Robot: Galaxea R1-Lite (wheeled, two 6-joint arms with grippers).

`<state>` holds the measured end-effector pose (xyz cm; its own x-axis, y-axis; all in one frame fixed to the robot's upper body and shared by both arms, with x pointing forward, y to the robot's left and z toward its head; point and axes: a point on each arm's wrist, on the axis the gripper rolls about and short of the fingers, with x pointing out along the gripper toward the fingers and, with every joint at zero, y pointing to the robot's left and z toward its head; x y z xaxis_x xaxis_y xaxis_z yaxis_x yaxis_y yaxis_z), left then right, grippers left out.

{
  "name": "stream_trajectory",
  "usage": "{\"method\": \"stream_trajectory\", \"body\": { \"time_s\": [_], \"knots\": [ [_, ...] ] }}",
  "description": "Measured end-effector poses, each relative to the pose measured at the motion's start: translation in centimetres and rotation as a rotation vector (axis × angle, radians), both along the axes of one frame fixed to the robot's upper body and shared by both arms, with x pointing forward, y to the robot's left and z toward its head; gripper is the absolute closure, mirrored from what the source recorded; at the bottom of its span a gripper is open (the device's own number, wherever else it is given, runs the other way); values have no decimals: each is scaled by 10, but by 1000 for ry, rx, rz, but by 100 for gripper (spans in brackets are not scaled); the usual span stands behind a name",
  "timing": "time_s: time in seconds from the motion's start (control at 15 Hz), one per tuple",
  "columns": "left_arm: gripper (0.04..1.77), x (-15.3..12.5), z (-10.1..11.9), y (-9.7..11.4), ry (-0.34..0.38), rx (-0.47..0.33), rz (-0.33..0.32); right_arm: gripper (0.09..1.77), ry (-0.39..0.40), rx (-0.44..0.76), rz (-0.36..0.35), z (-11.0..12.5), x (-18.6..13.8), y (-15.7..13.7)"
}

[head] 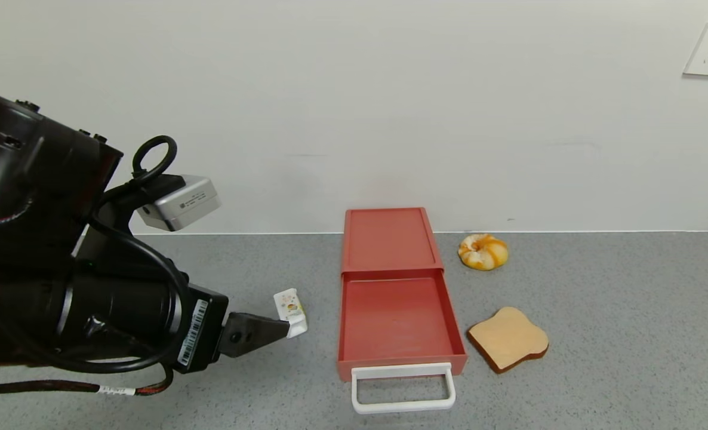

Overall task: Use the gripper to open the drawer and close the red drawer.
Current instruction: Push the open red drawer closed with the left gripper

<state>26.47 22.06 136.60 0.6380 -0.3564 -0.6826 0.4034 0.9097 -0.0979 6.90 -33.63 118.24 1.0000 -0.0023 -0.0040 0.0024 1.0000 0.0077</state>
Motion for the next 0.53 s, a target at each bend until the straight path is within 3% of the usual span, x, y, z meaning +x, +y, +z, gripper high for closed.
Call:
{"method": "stream_trajectory", "body": {
  "time_s": [0.53],
  "knots": [
    [9, -2, 2, 3, -9, -6, 3, 15, 0, 0, 0, 0, 0, 0]
  ]
}}
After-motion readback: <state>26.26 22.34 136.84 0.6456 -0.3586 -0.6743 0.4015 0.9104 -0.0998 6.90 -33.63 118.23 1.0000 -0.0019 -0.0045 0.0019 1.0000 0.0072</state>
